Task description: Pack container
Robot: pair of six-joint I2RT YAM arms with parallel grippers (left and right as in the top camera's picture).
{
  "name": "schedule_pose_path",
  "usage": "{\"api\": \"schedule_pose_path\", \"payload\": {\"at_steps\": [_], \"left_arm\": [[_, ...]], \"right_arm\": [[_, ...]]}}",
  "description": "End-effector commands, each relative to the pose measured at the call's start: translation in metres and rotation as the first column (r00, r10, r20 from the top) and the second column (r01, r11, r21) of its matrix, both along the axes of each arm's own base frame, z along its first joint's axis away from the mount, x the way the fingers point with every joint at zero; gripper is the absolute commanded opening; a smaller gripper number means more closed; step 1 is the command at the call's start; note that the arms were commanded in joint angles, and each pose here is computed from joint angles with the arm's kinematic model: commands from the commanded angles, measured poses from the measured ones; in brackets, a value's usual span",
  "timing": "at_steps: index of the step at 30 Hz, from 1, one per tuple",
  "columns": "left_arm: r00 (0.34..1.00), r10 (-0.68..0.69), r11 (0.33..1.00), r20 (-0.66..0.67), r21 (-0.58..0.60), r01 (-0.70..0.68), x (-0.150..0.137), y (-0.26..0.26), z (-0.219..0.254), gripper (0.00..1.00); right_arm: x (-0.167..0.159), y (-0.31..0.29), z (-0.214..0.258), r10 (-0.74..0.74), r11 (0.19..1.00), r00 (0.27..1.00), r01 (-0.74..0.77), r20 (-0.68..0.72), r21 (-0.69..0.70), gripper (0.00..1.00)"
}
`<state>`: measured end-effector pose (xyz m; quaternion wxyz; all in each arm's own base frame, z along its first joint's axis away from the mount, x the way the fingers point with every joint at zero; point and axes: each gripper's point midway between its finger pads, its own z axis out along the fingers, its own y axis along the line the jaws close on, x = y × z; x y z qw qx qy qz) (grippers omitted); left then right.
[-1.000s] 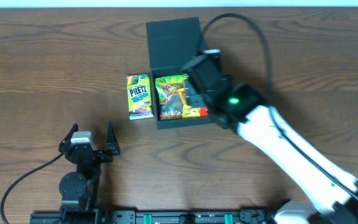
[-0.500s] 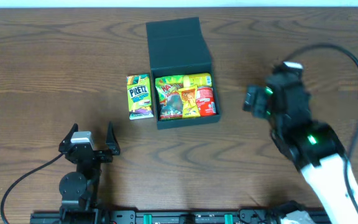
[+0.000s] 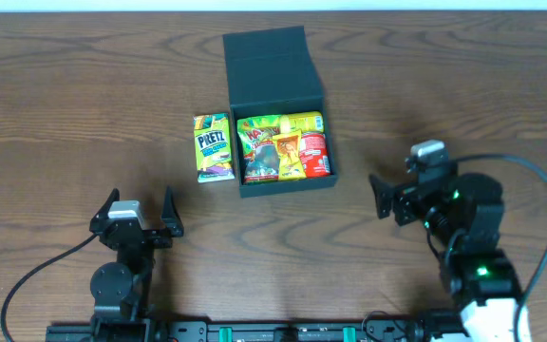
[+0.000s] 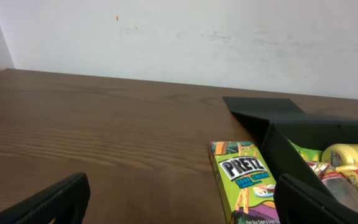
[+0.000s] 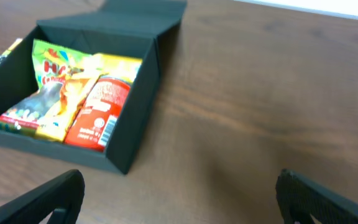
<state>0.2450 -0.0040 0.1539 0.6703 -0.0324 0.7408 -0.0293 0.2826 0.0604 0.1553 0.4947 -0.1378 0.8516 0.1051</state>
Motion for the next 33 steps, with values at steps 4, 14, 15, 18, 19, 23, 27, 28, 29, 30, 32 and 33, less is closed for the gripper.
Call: {"api": "schedule_pose_path", "payload": {"at_steps": [4,14,15,18,19,23,27,28,29,30,32,33], "left_arm": [[0.998,0.012,1.000,-0.060,0.008,-0.012,-0.001,0.003,-0.018,0.96],[0.998,0.012,1.000,-0.060,0.008,-0.012,-0.001,0.003,-0.019,0.96],[0.998,0.012,1.000,-0.060,0.008,-0.011,-0.001,0.002,-0.019,0.95],[0.998,0.012,1.000,-0.060,0.008,-0.012,-0.001,0.003,-0.019,0.95],[0.998,0.012,1.000,-0.060,0.008,-0.012,-0.001,0.003,-0.019,0.95],[0.998,-0.008,1.000,-0.060,-0.007,0.008,-0.001,-0.001,-0.018,0.95],[0.997,-0.061,0.998,0.051,0.016,0.060,0.001,-0.010,0.009,0.95],[0.986,-0.131,0.990,0.100,0.056,0.126,0.000,-0.022,0.022,0.95],[0.978,-0.174,0.983,0.116,0.070,0.167,-0.002,-0.029,0.029,0.95],[0.979,-0.177,0.983,0.102,0.060,0.172,-0.003,-0.029,0.031,0.95],[0.985,-0.167,0.985,0.033,0.043,0.165,-0.007,-0.027,0.031,0.95],[0.989,-0.146,0.988,0.005,0.042,0.146,-0.008,-0.024,0.033,0.95]], "right_arm": [[-0.014,0.001,-0.040,0.030,1.000,0.999,-0.030,0.037,-0.006,0.99],[-0.017,0.001,-0.054,0.030,1.000,0.999,-0.030,0.023,-0.005,0.99],[-0.018,0.001,-0.055,0.030,1.000,0.999,-0.030,0.017,-0.006,0.99],[-0.020,0.002,-0.058,0.033,0.999,0.999,-0.033,0.004,-0.004,0.99],[-0.020,0.002,-0.059,0.033,0.999,0.999,-0.033,-0.001,-0.004,0.99],[-0.022,0.002,-0.062,0.033,0.999,0.999,-0.033,-0.016,-0.004,0.99],[-0.024,0.002,-0.065,0.033,0.999,0.999,-0.033,-0.034,-0.004,0.99],[-0.025,0.002,-0.067,0.033,0.999,0.999,-0.033,-0.042,-0.004,0.99],[-0.027,0.002,-0.069,0.033,0.999,0.998,-0.033,-0.052,-0.004,0.99],[-0.028,0.001,-0.071,0.033,0.999,0.998,-0.033,-0.061,-0.004,0.99],[-0.030,0.001,-0.074,0.033,0.999,0.996,-0.033,-0.080,-0.004,0.99],[-0.032,0.001,-0.076,0.033,0.999,0.996,-0.033,-0.087,-0.004,0.99]]}}
